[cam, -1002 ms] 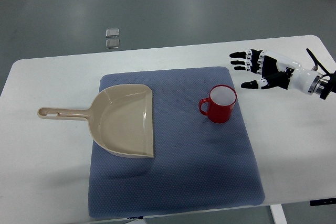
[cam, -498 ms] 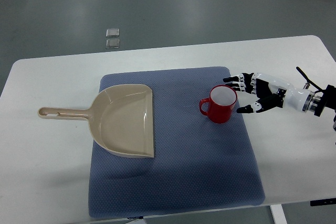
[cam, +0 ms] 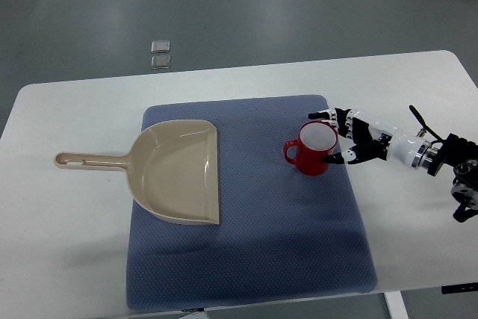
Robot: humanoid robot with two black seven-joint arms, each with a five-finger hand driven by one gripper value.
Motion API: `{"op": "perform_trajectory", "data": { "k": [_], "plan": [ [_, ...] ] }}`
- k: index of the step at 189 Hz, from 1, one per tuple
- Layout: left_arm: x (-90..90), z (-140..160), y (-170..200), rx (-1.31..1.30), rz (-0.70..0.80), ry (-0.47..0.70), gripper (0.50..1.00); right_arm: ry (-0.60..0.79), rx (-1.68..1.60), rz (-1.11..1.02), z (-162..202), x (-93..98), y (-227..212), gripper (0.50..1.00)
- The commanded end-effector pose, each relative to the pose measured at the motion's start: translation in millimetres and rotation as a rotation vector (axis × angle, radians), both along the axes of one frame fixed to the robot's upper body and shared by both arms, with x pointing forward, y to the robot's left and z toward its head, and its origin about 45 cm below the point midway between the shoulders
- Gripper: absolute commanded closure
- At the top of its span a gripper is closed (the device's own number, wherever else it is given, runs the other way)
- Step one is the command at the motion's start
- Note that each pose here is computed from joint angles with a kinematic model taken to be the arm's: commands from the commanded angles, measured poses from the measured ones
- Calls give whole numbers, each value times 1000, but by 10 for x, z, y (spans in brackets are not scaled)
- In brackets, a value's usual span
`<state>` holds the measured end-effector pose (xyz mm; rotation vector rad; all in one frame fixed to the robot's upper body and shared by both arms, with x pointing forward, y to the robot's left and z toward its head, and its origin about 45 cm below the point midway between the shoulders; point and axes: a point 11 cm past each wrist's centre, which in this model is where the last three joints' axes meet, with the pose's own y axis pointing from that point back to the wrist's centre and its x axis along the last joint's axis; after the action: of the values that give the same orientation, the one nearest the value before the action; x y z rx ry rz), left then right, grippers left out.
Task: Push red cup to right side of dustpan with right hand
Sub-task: 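Wrap the right hand fingers around the red mug's side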
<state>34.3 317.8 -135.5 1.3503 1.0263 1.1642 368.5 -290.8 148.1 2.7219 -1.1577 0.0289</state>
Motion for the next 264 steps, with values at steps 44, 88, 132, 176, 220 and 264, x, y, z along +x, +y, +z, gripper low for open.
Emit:
{"op": "perform_trajectory", "data": {
  "k": [44,88,132,176,220,264],
  "plan": [
    [1,0,2,1,1,-1,500,16,14,-22,-124,-11,65,566],
    [1,0,2,1,1,-1,500,26,40,-38,-181,4,133,566],
    [1,0,0,0,0,-1,500,26,44,-56,-238,13,207,566],
    [1,0,2,1,1,-1,500,34,66,-60,-296,6,329,566],
    [1,0,2,1,1,-1,500,29,80,-67,-314,14,438,566],
    [1,0,2,1,1,-1,500,35,100,-68,-358,8,573,566]
  ]
}}
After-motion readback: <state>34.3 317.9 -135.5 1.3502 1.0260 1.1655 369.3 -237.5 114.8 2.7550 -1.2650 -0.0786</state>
